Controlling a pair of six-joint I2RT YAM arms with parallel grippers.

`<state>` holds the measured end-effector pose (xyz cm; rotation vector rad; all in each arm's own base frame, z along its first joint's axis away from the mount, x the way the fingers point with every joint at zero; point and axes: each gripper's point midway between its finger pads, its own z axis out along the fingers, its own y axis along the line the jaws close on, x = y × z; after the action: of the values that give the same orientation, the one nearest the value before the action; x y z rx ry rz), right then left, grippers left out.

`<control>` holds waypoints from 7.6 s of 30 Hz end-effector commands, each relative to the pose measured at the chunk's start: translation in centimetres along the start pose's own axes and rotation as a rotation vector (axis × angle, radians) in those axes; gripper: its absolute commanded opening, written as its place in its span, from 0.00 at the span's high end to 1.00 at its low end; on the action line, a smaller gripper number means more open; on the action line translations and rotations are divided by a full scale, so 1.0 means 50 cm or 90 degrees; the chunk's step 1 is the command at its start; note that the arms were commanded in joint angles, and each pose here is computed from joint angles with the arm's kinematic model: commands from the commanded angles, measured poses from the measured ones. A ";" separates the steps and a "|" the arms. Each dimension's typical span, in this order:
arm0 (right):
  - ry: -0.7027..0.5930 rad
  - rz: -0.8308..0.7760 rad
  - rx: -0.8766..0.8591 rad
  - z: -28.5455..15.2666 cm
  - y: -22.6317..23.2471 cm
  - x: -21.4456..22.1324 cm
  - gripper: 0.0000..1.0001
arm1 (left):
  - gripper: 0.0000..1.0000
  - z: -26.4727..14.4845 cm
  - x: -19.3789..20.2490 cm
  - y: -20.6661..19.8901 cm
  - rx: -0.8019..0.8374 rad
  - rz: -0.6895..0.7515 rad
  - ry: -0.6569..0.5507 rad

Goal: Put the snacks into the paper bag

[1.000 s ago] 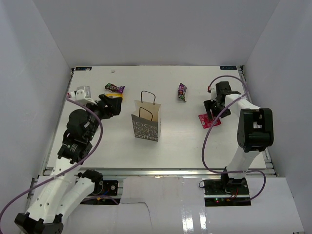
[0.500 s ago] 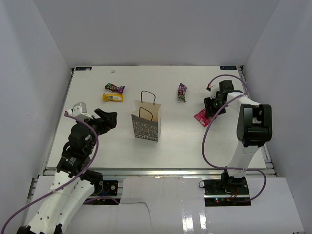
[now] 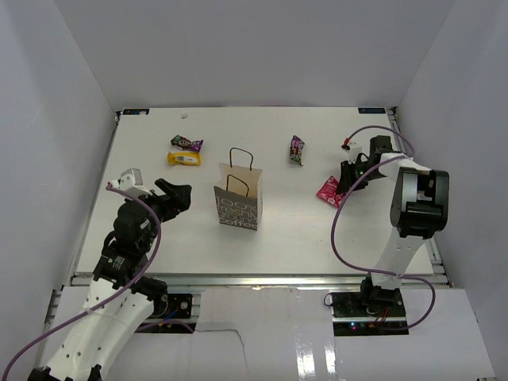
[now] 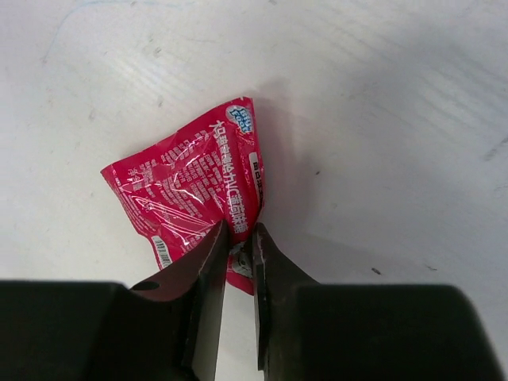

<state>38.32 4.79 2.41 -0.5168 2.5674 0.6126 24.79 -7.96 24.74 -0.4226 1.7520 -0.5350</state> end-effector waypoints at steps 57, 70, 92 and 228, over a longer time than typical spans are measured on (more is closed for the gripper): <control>-0.401 -0.645 0.063 -0.231 0.760 -0.305 0.92 | 0.07 -0.002 0.037 0.031 -0.030 -0.045 0.017; -0.448 -0.683 0.030 -0.263 0.823 -0.321 0.90 | 0.07 -0.002 0.039 0.032 -0.032 -0.051 0.020; -0.395 -0.794 -0.096 -0.260 0.843 -0.265 0.36 | 0.02 0.019 0.052 0.081 -0.186 -0.126 0.053; -0.229 0.039 0.240 0.201 0.082 -0.455 0.63 | 0.17 0.018 -0.027 -0.107 0.113 0.031 0.026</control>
<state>58.04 18.43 4.22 -0.1777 2.3529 0.1784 25.65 -11.85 29.66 -0.2166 1.7036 -0.6756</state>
